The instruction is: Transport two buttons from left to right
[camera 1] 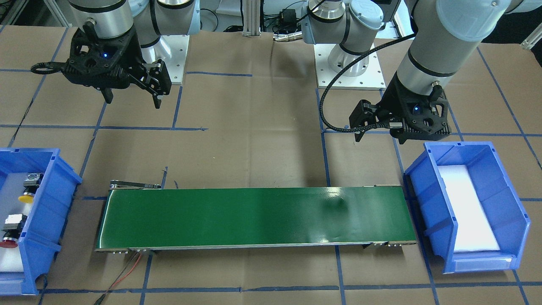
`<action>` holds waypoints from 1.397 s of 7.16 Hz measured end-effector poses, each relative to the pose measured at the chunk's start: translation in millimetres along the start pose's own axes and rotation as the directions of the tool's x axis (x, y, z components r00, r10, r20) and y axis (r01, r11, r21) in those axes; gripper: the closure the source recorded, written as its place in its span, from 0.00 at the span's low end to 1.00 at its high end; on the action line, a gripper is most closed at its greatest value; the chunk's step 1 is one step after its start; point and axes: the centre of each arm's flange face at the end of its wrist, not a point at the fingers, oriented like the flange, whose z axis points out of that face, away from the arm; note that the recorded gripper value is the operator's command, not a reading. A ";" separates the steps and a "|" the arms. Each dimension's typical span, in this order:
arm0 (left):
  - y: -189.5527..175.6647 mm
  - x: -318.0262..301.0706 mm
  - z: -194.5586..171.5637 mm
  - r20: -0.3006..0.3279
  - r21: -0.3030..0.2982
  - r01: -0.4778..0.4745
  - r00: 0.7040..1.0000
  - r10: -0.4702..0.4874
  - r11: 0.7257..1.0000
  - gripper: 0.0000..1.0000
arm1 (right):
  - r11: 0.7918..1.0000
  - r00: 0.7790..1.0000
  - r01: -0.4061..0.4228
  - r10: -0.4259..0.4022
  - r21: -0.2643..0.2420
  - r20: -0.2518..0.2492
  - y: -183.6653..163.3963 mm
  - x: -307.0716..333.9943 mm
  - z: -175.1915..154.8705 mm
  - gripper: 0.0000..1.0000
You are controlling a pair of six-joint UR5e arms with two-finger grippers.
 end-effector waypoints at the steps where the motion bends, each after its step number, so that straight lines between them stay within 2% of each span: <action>1: 0.0 0.0 0.2 0.000 -0.001 0.000 1.000 0.000 1.000 0.00 | 1.000 0.999 -0.001 0.000 0.013 0.036 -0.8 -3.3 -2.2 0.01; 2: 0.1 0.0 0.2 0.000 -0.001 0.000 1.000 0.000 1.000 0.00 | 1.000 0.997 -0.001 -0.001 0.027 0.075 -2.0 -7.1 -3.8 0.01; 4: 0.2 0.0 -0.6 0.001 0.002 0.005 1.000 -0.005 1.000 0.00 | 0.999 0.995 0.003 -0.007 0.042 0.101 -3.2 -9.6 -4.5 0.01; 10: -0.1 0.3 -3.1 -0.003 0.006 0.096 0.995 -0.096 0.995 0.00 | 0.999 0.996 0.007 -0.010 0.038 0.091 -3.6 -9.1 -0.3 0.01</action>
